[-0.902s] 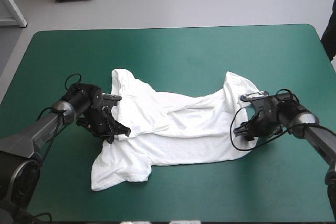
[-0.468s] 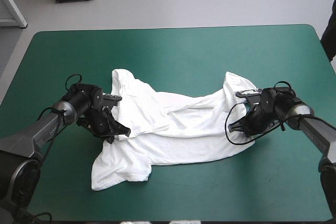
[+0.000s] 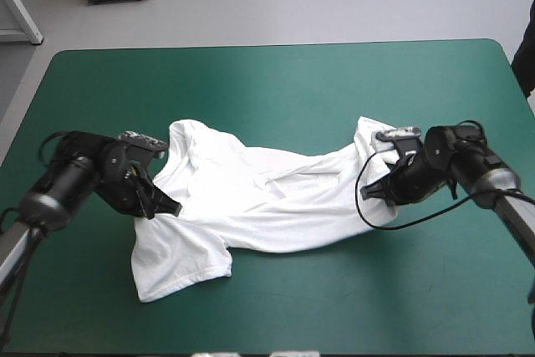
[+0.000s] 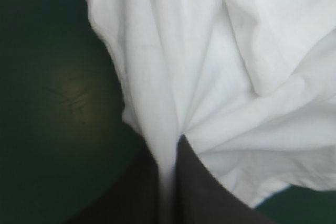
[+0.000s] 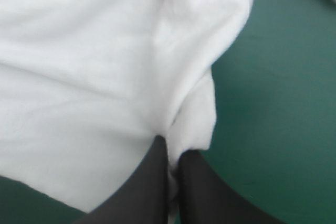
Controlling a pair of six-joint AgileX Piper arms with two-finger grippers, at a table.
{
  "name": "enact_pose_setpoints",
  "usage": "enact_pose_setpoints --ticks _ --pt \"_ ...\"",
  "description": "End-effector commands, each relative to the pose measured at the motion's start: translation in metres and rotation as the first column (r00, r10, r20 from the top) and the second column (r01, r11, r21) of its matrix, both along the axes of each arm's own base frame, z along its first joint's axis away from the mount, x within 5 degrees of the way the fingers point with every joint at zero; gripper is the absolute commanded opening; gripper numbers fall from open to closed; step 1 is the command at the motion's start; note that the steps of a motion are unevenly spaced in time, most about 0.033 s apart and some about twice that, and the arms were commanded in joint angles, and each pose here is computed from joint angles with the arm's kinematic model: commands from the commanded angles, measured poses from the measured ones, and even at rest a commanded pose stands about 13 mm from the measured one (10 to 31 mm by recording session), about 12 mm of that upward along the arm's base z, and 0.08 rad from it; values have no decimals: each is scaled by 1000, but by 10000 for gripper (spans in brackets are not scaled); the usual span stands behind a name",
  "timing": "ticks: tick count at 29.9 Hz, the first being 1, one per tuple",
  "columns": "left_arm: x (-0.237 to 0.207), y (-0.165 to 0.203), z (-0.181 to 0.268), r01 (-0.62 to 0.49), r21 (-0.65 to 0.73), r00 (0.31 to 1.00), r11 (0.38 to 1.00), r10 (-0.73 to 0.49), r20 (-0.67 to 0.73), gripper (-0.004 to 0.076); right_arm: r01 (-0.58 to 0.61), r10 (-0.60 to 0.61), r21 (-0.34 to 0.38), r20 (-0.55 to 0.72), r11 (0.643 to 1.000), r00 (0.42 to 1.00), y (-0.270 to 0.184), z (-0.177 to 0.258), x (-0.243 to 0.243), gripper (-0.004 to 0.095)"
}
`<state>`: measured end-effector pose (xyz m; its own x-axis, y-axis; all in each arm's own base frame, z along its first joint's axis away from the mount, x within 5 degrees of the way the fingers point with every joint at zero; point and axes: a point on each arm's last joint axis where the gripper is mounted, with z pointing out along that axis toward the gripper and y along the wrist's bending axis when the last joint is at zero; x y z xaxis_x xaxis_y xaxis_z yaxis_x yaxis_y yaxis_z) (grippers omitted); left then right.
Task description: Fold the cloth
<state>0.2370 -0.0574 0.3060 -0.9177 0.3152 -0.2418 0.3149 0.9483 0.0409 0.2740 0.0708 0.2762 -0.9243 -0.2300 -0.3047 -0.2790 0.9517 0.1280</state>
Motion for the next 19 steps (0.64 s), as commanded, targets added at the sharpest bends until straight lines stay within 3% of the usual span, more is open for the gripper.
enact_pose_setpoints --ticks 1,5,9,19 --pt "-31 9 71 8 -38 981 999 -1 193 -10 12 -26 64 211 998 977 -5 80 -26 -17" --pt "-52 11 128 31 -115 922 993 15 386 -10 33 -75 106 422 994 904 -14 147 -55 -17" --pt "-77 11 181 105 -201 836 974 23 548 -10 6 -101 155 608 988 788 -21 210 -88 -17" --pt "-159 19 295 330 -303 513 894 100 853 -10 -90 -169 232 879 969 445 -37 329 -169 -17"
